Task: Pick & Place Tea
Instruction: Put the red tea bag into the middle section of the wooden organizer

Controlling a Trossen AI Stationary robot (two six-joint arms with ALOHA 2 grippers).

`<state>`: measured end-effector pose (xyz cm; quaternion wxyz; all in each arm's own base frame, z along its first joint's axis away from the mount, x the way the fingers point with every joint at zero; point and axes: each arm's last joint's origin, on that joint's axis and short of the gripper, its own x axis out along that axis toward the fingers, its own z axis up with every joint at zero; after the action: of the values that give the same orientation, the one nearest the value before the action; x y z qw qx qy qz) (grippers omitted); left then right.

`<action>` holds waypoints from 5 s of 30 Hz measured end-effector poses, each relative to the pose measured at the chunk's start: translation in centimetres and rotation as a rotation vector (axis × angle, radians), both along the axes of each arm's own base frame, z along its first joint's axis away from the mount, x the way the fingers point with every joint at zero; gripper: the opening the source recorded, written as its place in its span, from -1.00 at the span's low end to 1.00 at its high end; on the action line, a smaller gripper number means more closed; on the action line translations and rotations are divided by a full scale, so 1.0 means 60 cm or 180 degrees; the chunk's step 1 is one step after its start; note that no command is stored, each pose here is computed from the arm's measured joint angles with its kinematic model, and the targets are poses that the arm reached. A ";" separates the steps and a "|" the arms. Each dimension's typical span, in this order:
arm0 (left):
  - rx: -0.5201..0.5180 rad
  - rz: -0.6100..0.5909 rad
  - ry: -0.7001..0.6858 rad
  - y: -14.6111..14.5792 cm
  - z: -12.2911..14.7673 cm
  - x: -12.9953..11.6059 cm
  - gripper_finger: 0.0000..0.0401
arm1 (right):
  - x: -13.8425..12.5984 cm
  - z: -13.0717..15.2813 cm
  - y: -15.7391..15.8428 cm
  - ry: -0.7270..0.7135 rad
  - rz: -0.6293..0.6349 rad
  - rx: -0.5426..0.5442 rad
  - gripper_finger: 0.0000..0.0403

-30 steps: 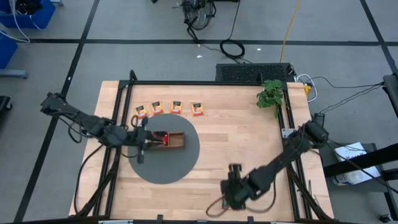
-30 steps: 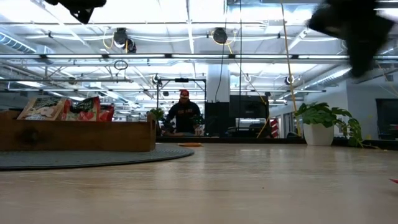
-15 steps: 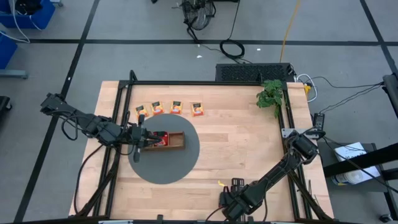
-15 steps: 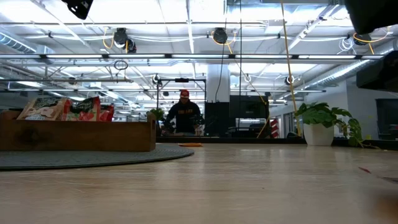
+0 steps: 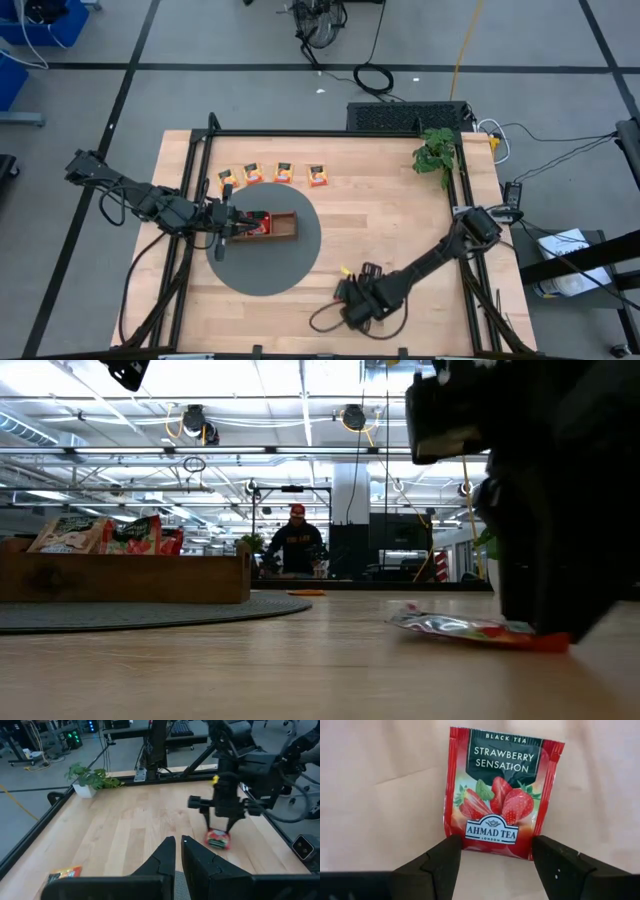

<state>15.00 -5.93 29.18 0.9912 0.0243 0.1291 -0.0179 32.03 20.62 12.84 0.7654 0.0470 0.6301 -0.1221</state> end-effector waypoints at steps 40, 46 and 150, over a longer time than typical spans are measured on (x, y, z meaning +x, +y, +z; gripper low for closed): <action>0.0003 -0.0001 0.0000 0.000 0.000 0.000 -0.81 | 0.050 -0.071 -0.058 0.0323 0.0257 0.0195 -0.66; 0.0002 0.0001 0.0001 0.000 0.000 0.000 -0.81 | 0.052 -0.068 -0.056 0.0259 0.0531 0.0151 -0.98; -0.2285 0.1301 0.0462 0.024 -0.148 0.200 -0.98 | 0.108 0.028 -0.185 -0.2870 0.1490 -0.3136 -1.00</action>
<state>26.99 -4.47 20.31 0.9082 -0.3500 0.1864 0.1337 38.52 9.51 14.52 0.8901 -0.3956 0.1168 -0.1939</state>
